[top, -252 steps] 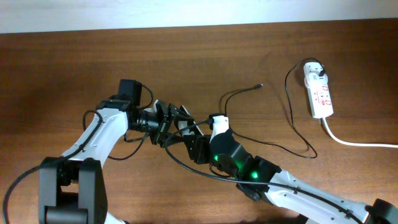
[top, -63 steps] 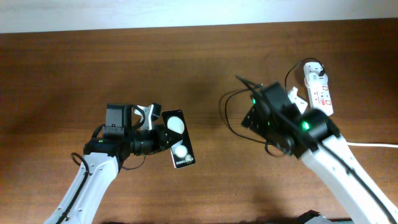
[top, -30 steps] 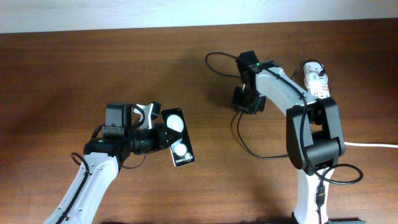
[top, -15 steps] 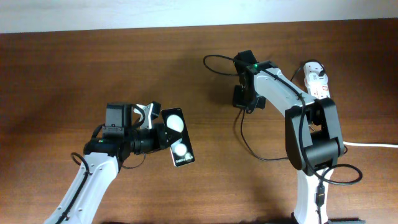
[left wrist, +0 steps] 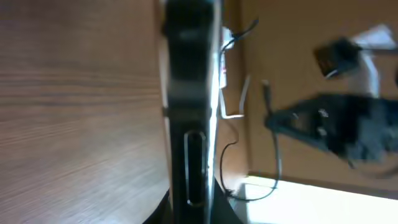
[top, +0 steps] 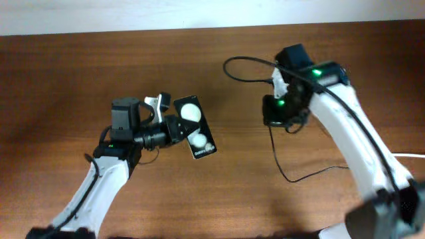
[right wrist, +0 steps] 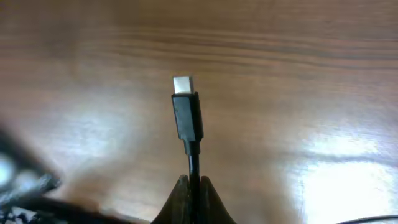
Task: Plug charger to phone and switch on socket
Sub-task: 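Insert the cable plug into the phone's bottom port with the right gripper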
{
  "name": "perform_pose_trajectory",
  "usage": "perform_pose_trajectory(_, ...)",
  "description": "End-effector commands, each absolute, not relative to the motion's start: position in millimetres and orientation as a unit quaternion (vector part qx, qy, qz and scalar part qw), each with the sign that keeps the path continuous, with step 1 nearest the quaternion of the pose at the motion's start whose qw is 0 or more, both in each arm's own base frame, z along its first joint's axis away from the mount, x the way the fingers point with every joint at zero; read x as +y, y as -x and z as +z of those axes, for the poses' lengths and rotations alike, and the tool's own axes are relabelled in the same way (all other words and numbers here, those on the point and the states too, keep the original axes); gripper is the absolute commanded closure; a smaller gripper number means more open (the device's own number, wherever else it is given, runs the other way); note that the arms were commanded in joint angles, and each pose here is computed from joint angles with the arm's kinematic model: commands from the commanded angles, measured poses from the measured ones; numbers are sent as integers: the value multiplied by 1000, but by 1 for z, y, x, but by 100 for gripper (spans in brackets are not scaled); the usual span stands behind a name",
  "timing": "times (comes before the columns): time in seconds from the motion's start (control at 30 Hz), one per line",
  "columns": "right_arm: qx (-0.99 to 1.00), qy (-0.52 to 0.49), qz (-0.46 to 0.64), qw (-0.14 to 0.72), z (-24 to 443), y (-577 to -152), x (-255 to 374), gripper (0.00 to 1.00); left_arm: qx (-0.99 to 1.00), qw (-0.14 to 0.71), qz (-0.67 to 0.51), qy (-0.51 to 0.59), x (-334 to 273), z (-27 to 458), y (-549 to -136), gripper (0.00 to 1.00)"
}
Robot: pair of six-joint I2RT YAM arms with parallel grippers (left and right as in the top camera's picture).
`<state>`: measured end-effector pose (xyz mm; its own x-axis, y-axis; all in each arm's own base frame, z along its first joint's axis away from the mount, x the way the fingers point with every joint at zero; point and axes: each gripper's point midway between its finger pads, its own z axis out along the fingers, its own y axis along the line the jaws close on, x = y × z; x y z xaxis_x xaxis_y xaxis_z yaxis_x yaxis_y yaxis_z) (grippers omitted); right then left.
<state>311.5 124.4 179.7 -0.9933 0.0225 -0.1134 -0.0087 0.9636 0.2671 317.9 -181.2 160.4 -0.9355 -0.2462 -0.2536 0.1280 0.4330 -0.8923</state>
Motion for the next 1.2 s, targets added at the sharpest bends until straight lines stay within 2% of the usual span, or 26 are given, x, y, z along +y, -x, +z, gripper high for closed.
perform_pose_trajectory(0.0, 985, 19, 155, 73, 206, -283, 131, 96, 782, 115, -610, 50, -199, 177, -326, 100)
perform_pose_trajectory(0.2, 974, 97, 188, 87, 213, -208, 177, 96, 739, 102, -665, 37, -225, 203, -337, 100)
perform_pose_trajectory(0.4, 946, 198, 223, 124, 215, -167, 221, 96, 732, 90, -675, 17, -229, 210, -329, 100)
perform_pose_trajectory(0.5, 959, 148, 191, 150, 214, -176, 218, 96, 732, 89, -675, 16, -229, 210, -329, 100)
perform_pose_trajectory(0.7, 959, 115, 208, 158, 217, -182, 225, 96, 723, 117, -681, -10, -230, 220, -330, 100)
perform_pose_trajectory(0.77, 959, 113, 214, 148, 216, -181, 229, 96, 713, 137, -687, -29, -230, 230, -331, 100)
perform_pose_trajectory(0.97, 966, 109, 194, 129, 198, -188, 234, 96, 713, 116, -691, -25, -230, 230, -327, 100)
perform_pose_trajectory(1.17, 962, 105, 209, 144, 202, -196, 242, 96, 712, 120, -691, -39, -230, 230, -324, 100)
